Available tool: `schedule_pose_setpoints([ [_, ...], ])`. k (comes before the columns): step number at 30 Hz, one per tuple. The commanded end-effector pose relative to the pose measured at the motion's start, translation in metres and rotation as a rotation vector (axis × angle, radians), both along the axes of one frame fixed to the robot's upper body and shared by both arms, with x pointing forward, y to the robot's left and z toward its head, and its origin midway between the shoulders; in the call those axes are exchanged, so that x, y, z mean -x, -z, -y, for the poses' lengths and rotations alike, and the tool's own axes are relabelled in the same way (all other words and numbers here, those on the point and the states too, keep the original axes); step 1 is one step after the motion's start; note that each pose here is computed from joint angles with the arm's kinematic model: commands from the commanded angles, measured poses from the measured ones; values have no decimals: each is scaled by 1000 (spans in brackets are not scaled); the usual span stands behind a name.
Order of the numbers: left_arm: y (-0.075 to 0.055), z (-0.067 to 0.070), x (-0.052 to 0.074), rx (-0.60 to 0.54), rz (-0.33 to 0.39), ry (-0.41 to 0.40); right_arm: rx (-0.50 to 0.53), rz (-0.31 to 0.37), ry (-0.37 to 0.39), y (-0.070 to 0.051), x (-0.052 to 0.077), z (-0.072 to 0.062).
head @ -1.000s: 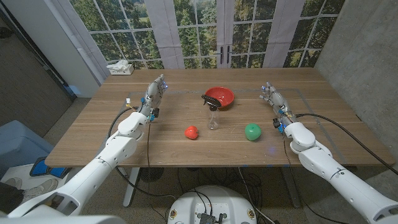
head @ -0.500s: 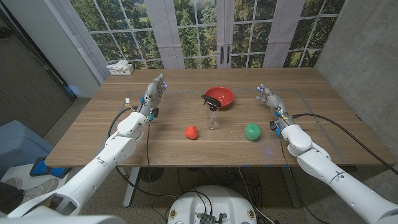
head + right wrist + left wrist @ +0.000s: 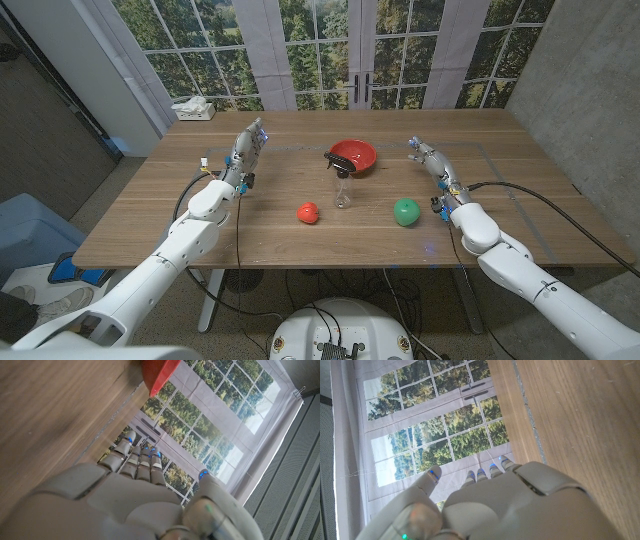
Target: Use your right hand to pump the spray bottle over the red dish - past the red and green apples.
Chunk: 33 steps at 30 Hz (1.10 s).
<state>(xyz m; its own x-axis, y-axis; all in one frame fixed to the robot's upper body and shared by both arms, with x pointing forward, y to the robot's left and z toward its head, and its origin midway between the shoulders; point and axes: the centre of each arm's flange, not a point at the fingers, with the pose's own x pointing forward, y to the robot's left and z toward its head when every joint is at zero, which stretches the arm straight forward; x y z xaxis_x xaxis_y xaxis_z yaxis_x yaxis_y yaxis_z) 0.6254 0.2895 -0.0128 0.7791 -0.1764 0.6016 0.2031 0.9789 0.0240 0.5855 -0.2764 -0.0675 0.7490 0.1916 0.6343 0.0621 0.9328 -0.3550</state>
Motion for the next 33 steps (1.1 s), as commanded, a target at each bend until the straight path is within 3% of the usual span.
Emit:
schedule_pose_setpoints([
  [1,-1,3,-1,1,1,5,40,34,31,4,15,-4],
  [33,1,1,10,-1,17,15,133,142,44,13,46,-24],
])
